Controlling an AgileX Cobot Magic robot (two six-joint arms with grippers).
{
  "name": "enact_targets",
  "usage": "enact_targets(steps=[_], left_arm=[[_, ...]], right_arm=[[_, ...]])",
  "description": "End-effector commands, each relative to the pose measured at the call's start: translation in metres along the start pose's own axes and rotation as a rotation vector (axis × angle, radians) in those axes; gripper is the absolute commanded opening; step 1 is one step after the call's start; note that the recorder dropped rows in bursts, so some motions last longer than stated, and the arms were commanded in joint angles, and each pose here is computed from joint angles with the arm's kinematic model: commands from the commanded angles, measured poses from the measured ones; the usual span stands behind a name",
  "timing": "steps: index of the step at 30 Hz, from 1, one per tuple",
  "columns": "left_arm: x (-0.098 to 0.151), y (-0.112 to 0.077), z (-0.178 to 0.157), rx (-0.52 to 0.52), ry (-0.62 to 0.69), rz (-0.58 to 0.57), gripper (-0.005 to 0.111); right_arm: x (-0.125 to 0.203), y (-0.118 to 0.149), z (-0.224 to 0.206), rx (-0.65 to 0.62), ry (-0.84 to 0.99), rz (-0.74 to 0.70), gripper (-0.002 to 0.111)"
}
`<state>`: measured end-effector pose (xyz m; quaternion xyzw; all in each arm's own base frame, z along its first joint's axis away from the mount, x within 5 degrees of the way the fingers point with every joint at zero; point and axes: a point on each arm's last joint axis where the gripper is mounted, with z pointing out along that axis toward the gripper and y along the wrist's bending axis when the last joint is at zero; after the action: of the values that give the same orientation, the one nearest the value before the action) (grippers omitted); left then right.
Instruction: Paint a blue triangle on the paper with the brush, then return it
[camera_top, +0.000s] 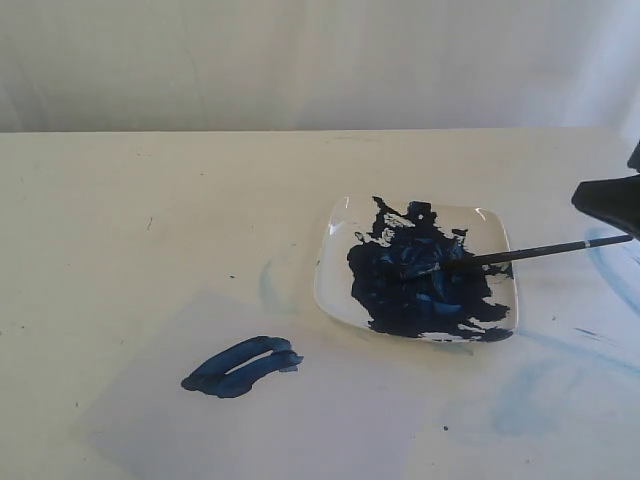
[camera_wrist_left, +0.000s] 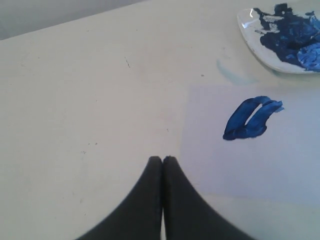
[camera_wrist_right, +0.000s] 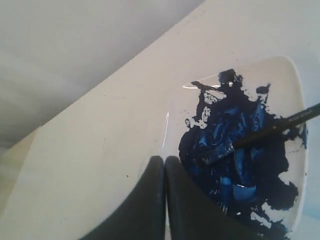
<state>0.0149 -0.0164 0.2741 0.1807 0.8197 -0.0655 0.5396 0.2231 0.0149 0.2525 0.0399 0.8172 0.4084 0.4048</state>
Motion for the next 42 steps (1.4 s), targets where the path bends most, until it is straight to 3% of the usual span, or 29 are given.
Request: enact_targets(steps=[1, 8, 13, 20, 25, 30, 34, 36, 42], left_arm=[[-0.012, -0.005, -0.001, 0.058, -0.150, -0.089, 0.000], [-0.014, -0.006, 0.002, 0.085, -0.201, -0.141, 0.000], [0.010, -0.006, 0.024, 0.083, -0.122, -0.160, 0.000], [0.023, -0.003, 0.038, 0.051, -0.134, -0.175, 0.000], [0.022, -0.003, 0.038, 0.037, -0.141, -0.037, 0.000], [0.025, -0.004, 0.038, 0.049, -0.115, -0.023, 0.000], [0.042, -0.007, 0.044, 0.080, -0.001, 0.074, 0.000], [0.048, -0.006, 0.051, 0.065, -0.016, 0.104, 0.000], [0.057, -0.007, 0.063, 0.065, -0.079, -0.007, 0.000]], right_arm=[[0.008, 0.038, -0.030, -0.035, -0.063, -0.203, 0.000], [0.026, 0.094, -0.068, -0.169, -0.164, -0.427, 0.000], [0.043, 0.119, -0.088, -0.220, -0.197, -0.486, 0.000], [0.063, 0.131, -0.102, -0.203, -0.178, -0.537, 0.000], [0.072, 0.139, -0.108, -0.237, -0.180, -0.582, 0.000], [0.075, 0.142, -0.108, -0.272, -0.157, -0.590, 0.000], [0.080, 0.146, -0.109, -0.328, -0.124, -0.621, 0.000], [0.084, 0.148, -0.110, -0.368, -0.102, -0.657, 0.000], [0.089, 0.152, -0.112, -0.436, -0.066, -0.709, 0.000]])
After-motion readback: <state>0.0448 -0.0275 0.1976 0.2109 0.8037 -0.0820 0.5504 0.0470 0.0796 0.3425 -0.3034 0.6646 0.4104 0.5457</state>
